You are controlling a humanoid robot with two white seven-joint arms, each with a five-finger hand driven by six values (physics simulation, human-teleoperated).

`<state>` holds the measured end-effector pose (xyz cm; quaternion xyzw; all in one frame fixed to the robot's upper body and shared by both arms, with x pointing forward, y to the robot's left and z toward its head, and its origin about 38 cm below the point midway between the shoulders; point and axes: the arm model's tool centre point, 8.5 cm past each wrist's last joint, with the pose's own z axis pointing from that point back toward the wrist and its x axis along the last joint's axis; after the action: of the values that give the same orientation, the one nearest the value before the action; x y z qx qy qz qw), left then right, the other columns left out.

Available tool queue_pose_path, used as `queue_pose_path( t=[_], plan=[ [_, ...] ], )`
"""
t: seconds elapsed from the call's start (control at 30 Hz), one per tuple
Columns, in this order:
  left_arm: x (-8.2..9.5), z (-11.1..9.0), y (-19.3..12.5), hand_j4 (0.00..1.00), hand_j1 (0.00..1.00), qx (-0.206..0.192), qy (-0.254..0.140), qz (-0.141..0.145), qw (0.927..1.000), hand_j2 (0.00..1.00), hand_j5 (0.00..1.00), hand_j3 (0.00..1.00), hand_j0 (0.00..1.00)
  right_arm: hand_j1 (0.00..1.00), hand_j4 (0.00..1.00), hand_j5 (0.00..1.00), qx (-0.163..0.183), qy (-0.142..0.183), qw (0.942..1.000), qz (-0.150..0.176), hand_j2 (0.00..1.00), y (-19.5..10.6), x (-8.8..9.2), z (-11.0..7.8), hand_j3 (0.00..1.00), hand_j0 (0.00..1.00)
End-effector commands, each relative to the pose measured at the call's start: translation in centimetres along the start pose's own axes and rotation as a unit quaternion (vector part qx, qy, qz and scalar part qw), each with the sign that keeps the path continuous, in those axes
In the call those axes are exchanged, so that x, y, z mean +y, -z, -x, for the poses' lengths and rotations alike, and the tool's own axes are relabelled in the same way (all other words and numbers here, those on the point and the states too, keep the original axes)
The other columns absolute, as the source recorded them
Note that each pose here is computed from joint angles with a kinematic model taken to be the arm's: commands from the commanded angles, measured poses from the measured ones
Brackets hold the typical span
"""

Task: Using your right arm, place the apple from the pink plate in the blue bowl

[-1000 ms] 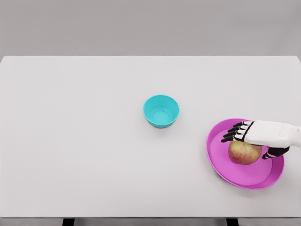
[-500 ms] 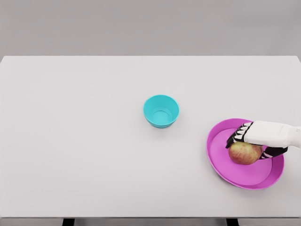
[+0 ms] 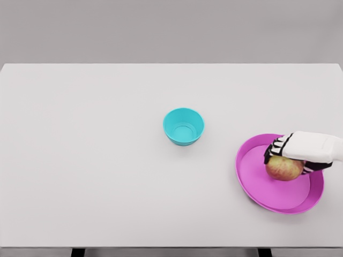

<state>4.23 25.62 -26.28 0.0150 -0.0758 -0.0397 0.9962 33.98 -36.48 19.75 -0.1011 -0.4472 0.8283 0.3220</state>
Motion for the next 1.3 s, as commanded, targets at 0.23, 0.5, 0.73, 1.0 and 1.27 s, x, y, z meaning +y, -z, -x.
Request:
queue_pose_path(
  t=[0.23, 0.5, 0.73, 1.0, 1.27],
  plan=[
    [0.0, 0.0, 0.0, 1.0, 1.0, 0.0, 0.0, 0.0, 1.0, 1.0, 1.0, 1.0, 1.0, 0.52, 0.52, 0.52, 0.032, -0.016, 0.9985, 0.041, 0.52, -2.1, -2.8, 1.4, 0.52, 0.52],
    [0.0, 0.0, 0.0, 1.0, 1.0, 0.0, -0.001, 0.0, 1.0, 1.0, 1.0, 1.0, 1.0, 0.52, 0.52, 0.52, 0.033, -0.008, 0.9921, 0.121, 0.52, -0.5, -5.9, 2.6, 0.52, 0.52],
    [0.0, 0.0, 0.0, 1.0, 1.0, 0.0, 0.0, 0.0, 1.0, 1.0, 1.0, 1.0, 1.0, 0.49, 0.49, 0.49, 0.02, -0.015, 0.9884, 0.15, 0.49, 0.6, -7.7, 2.3, 0.49, 0.49],
    [0.0, 0.0, 0.0, 1.0, 1.0, 0.0, 0.0, 0.0, 1.0, 1.0, 1.0, 1.0, 1.0, 0.49, 0.49, 0.49, 0.002, -0.005, 0.9846, 0.175, 0.49, 2.6, -8.2, 1.9, 0.49, 0.49],
    [0.0, 0.0, 0.0, 1.0, 1.0, 0.0, 0.0, 0.0, 1.0, 1.0, 1.0, 1.0, 1.0, 0.49, 0.49, 0.49, -0.016, 0.012, 0.9792, 0.202, 0.49, 5.9, -8.8, 1.5, 0.49, 0.49]
  ],
)
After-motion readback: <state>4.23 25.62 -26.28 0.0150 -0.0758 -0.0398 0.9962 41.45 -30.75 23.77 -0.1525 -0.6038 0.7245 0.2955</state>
